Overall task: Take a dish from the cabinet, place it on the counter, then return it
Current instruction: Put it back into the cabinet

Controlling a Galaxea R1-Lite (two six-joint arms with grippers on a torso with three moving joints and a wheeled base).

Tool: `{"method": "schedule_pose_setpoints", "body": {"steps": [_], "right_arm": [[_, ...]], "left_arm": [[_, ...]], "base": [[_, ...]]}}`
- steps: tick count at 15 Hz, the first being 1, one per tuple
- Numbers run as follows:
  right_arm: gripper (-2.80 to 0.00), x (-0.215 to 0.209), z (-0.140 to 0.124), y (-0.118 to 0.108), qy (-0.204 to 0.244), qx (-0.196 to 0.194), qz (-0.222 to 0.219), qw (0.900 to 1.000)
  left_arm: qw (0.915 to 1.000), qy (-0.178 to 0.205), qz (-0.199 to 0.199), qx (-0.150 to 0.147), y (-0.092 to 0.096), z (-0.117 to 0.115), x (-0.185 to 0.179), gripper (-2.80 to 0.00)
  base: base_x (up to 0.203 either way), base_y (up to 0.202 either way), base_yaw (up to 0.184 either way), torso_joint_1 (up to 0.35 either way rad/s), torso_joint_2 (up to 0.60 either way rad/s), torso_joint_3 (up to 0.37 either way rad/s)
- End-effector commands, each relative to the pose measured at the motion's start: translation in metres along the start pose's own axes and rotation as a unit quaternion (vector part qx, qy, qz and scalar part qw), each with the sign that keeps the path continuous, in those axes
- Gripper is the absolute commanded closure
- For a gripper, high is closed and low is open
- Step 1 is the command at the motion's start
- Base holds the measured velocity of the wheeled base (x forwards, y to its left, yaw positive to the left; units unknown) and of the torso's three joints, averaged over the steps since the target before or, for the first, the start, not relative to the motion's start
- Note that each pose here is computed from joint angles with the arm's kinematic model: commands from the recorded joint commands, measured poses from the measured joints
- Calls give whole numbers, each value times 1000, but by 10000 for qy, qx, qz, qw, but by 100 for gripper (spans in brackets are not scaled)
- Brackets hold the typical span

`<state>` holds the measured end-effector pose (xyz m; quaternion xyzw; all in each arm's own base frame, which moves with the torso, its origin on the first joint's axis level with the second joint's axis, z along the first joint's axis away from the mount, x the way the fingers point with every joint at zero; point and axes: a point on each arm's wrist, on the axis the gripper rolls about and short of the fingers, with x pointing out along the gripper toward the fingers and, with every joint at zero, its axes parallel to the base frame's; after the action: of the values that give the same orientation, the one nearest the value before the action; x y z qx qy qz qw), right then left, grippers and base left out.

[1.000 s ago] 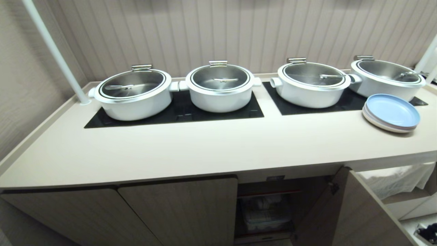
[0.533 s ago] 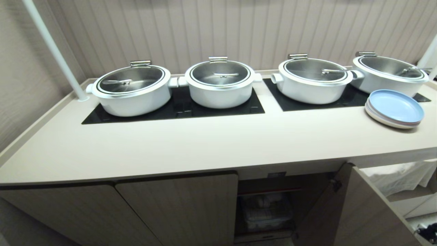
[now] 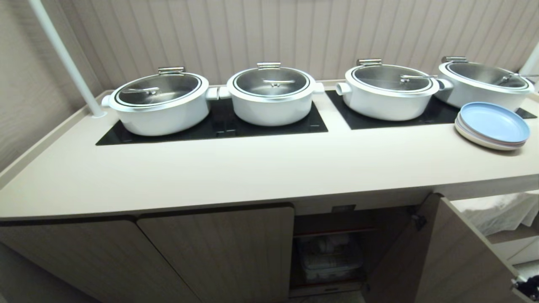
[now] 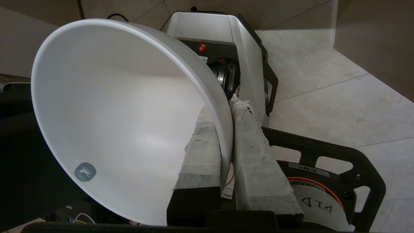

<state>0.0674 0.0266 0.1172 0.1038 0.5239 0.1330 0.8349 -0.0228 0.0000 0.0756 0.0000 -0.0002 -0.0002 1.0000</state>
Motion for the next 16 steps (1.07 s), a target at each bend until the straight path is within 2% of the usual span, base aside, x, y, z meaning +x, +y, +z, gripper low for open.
{"method": "schedule_pose_setpoints", "body": {"steps": [1, 11, 16], "right_arm": [[0, 0, 0, 0, 22, 12, 4, 10000], [0, 1, -1, 0, 44, 79, -7, 10000], [0, 1, -2, -1, 49, 80, -17, 10000]], "left_arm": [[10000, 2, 2, 0, 0, 0, 0, 0], [10000, 2, 2, 0, 0, 0, 0, 0], [10000, -5, 2, 0, 0, 0, 0, 0]], "base": [[0, 0, 0, -141, 308, 169], [0, 0, 0, -158, 339, 184], [0, 0, 0, -216, 484, 261]]}}
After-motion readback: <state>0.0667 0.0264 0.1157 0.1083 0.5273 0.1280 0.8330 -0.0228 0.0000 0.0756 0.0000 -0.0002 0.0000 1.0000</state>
